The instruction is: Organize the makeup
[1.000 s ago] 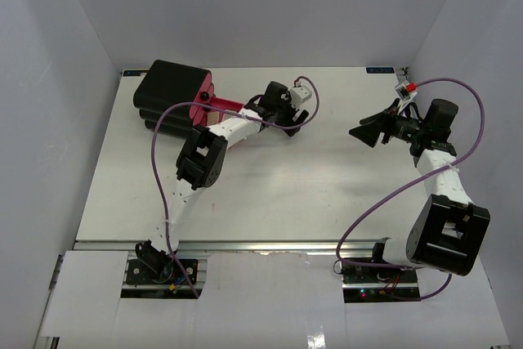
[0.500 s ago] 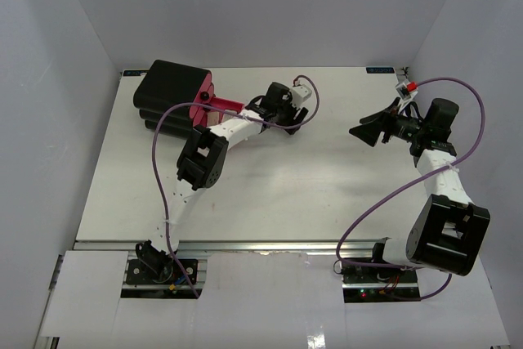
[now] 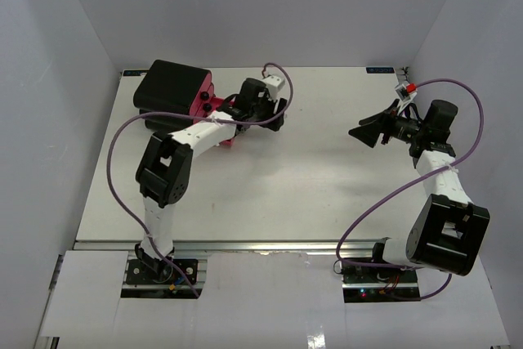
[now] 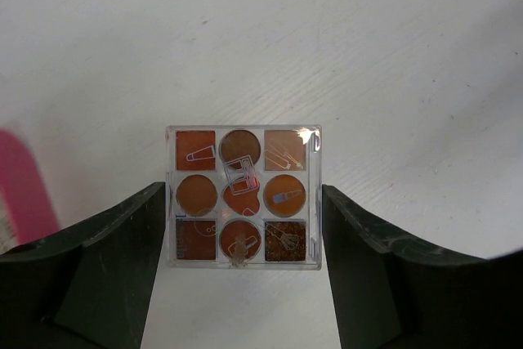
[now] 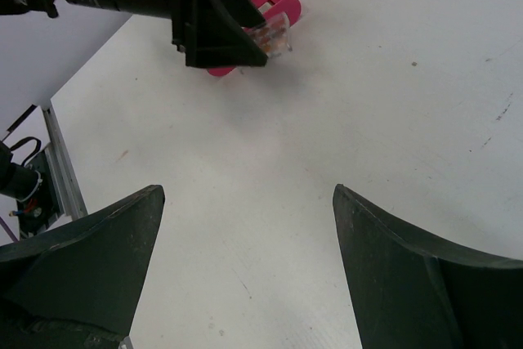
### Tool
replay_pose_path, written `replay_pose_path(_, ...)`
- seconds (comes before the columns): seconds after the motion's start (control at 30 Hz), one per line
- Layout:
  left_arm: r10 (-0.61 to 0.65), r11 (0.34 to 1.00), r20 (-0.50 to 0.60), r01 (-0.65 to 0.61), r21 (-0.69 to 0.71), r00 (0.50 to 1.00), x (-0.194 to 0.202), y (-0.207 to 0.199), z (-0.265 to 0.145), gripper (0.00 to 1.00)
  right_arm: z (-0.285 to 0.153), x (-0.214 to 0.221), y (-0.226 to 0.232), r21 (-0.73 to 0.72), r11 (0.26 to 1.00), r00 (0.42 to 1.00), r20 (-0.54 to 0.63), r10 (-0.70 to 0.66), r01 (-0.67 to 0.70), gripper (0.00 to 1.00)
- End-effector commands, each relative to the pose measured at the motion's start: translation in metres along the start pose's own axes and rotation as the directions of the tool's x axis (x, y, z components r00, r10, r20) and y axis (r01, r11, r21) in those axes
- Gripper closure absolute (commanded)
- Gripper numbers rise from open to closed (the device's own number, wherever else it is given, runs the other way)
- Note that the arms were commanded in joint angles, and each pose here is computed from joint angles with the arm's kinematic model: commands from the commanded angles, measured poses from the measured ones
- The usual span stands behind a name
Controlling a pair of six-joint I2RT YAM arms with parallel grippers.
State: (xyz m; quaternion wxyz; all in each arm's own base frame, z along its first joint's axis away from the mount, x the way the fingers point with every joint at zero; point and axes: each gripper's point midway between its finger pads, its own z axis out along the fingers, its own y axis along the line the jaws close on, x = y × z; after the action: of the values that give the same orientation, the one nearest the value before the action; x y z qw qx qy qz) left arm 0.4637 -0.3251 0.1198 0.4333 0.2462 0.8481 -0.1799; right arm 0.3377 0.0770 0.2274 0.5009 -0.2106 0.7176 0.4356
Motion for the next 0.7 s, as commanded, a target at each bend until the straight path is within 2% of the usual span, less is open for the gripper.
replay_pose_path(0.0,-0.207,0.968,0.12,0.221,-0.122,0.971,-0.027,0.057,-0.051,0.91,-0.001,-0.007,0.007,-0.025,0.999,0.999,0.018,-0.047,0.048,0.1)
replay_pose_path(0.07,-0.254,0.937,0.125,0.276,-0.214,0.959,-0.014,0.087,-0.061,0.91,-0.001,-0.007,0.007,-0.024,0.999,0.999,0.019,-0.044,0.045,0.1)
replay_pose_path(0.17,-0.283,0.899,0.125,0.309,-0.31,0.951,-0.005,0.11,-0.071,0.92,-0.001,-0.007,0.007,-0.024,0.999,0.999,0.019,-0.042,0.043,0.1)
replay_pose_path(0.43,-0.349,0.88,0.098,0.362,-0.306,0.932,0.0,0.118,-0.063,0.9,-0.001,-0.005,0.005,-0.019,0.999,0.999,0.017,-0.037,0.037,0.1)
replay_pose_path(0.67,-0.333,0.837,0.09,0.338,-0.431,0.939,0.013,0.144,-0.058,0.85,-0.001,-0.004,0.004,-0.021,0.999,0.999,0.016,-0.034,0.034,0.1)
